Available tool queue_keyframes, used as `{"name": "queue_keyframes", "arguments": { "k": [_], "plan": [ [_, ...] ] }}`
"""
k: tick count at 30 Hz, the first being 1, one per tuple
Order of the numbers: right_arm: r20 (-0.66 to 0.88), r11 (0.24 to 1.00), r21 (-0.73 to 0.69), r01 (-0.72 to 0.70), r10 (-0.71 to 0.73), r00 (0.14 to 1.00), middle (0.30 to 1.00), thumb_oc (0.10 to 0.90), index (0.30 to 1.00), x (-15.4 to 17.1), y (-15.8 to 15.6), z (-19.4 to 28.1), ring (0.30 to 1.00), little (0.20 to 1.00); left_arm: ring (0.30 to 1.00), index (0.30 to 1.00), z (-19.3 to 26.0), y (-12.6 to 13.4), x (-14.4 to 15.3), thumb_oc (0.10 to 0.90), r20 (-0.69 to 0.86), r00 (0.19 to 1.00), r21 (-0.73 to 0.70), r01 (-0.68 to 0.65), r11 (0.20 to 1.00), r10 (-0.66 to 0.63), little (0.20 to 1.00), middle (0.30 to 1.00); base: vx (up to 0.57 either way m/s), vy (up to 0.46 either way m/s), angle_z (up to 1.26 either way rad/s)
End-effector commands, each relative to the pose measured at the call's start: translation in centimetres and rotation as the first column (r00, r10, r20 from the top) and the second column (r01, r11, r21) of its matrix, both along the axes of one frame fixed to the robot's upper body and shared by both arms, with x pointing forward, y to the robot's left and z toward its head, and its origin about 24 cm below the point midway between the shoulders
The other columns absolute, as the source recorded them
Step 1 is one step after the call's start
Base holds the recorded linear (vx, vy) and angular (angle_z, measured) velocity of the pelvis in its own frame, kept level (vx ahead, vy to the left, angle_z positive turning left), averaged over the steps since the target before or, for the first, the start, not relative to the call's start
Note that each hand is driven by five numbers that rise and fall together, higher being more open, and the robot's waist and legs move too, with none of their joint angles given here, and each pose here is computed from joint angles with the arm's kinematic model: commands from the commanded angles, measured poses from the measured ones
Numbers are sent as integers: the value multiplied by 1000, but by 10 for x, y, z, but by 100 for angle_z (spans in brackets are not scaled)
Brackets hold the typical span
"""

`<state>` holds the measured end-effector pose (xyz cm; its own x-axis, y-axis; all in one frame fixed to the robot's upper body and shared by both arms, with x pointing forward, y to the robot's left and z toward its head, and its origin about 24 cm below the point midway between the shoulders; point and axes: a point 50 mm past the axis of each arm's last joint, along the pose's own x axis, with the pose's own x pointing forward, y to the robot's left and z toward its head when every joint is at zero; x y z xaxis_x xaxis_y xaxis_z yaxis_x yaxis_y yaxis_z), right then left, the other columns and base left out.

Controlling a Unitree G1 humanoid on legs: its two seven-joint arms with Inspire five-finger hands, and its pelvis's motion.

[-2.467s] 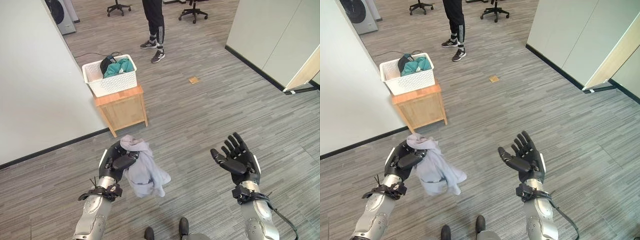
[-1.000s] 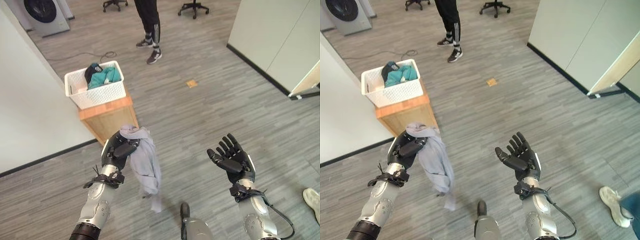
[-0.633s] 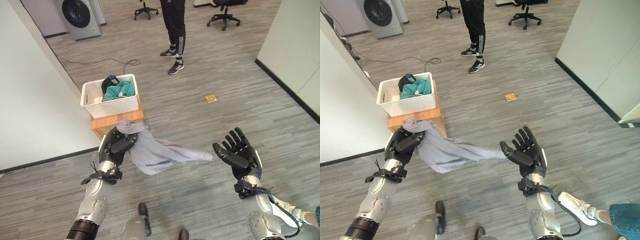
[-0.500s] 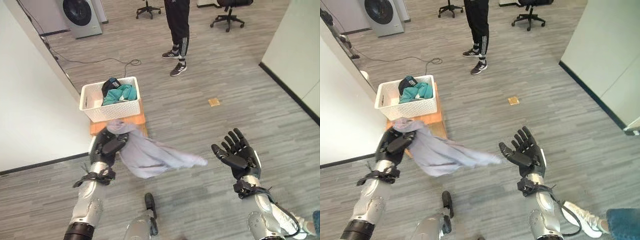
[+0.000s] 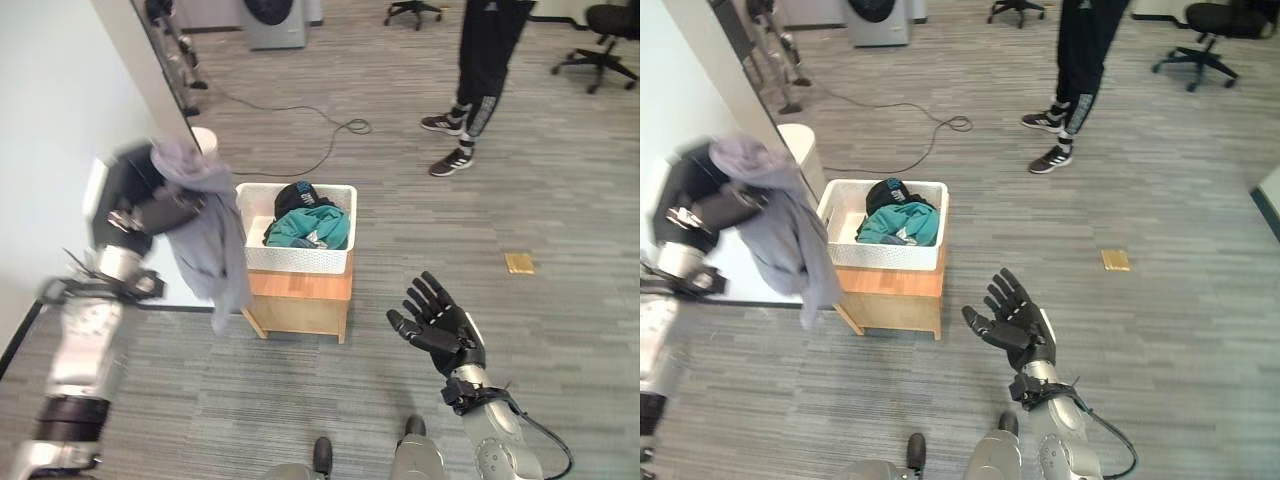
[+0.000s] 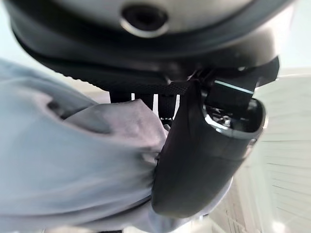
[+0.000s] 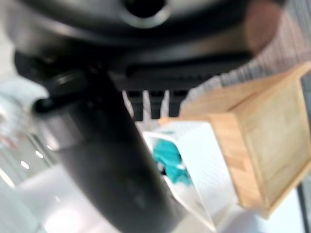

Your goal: Pick up bed clothes into laundry basket.

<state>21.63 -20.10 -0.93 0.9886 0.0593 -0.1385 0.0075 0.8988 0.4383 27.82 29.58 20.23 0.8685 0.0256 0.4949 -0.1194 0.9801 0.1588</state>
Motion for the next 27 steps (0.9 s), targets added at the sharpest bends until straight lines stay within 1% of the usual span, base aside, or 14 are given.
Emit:
{"name": "queue_keyframes", "arguments": {
  "k": [1, 3, 6, 7, 10, 11, 13, 15, 16, 17, 19, 20, 22, 27],
  "plan": [
    [243, 998, -49, -38, 48, 969, 900, 800, 900, 21, -9, 45, 900, 900, 300, 300, 109, -6, -35, 400, 489, 870, 164, -27, 986, -58, 300, 300, 34, -160, 14],
    [250, 997, -66, -28, 44, 967, 900, 800, 900, 20, -14, 47, 900, 900, 300, 300, 131, 2, -44, 400, 543, 839, 204, -102, 974, -26, 300, 300, 32, -129, 4],
    [219, 998, -66, 7, 7, 976, 900, 800, 900, 11, -23, 39, 900, 900, 300, 300, 153, 0, -53, 400, 584, 812, 288, -176, 941, -26, 300, 300, 68, -121, 26],
    [210, 998, -62, 15, -2, 978, 900, 800, 900, 7, -26, 37, 900, 900, 300, 300, 174, -5, -59, 400, 612, 791, 373, -262, 890, -24, 300, 300, 55, -81, 19],
    [209, 998, -56, 14, -2, 978, 900, 800, 900, 6, -25, 36, 900, 900, 300, 300, 183, -8, -58, 400, 621, 783, 392, -269, 880, -37, 300, 300, -2, -39, 16],
    [196, 998, -64, -22, 34, 980, 900, 800, 900, 6, -21, 34, 900, 900, 300, 300, 194, -13, -53, 400, 596, 800, 441, -264, 858, -61, 300, 300, 41, -63, 7],
    [186, 998, -56, -28, 38, 982, 900, 800, 900, 4, -19, 31, 900, 900, 300, 300, 204, -19, -47, 400, 587, 805, 464, -252, 849, -82, 300, 300, 54, -45, 4],
    [164, 995, -71, -75, 86, 983, 900, 800, 900, 4, -17, 29, 900, 900, 300, 300, 216, -17, -31, 400, 521, 852, 530, -287, 798, -40, 300, 300, 11, -12, 4],
    [159, 995, -64, -71, 80, 984, 900, 800, 900, 2, -17, 28, 900, 900, 300, 300, 225, -24, -22, 400, 512, 858, 552, -289, 782, -45, 300, 300, 18, -13, 4],
    [152, 995, -66, -70, 79, 985, 900, 800, 900, 1, -19, 27, 900, 900, 300, 300, 230, -26, -18, 400, 506, 862, 559, -294, 776, -39, 300, 300, 15, -6, 4],
    [154, 997, -50, -66, 73, 985, 900, 800, 900, 0, -17, 26, 900, 900, 300, 300, 239, -33, -10, 400, 493, 869, 575, -288, 766, -43, 300, 300, 32, -3, -1],
    [143, 996, -58, -67, 75, 987, 900, 800, 900, -2, -18, 25, 900, 900, 300, 300, 244, -34, -3, 400, 487, 873, 572, -302, 763, -19, 300, 300, 74, -8, -7],
    [144, 996, -59, -59, 67, 987, 900, 800, 900, -2, -19, 25, 900, 900, 300, 300, 253, -39, 4, 400, 479, 878, 564, -297, 770, -12, 300, 300, 42, 0, 0],
    [148, 998, -48, -29, 36, 988, 900, 800, 900, -1, -20, 25, 900, 900, 300, 300, 270, -37, 4, 400, 496, 868, 531, -330, 780, 30, 300, 300, 40, 6, -18]
  ]
}}
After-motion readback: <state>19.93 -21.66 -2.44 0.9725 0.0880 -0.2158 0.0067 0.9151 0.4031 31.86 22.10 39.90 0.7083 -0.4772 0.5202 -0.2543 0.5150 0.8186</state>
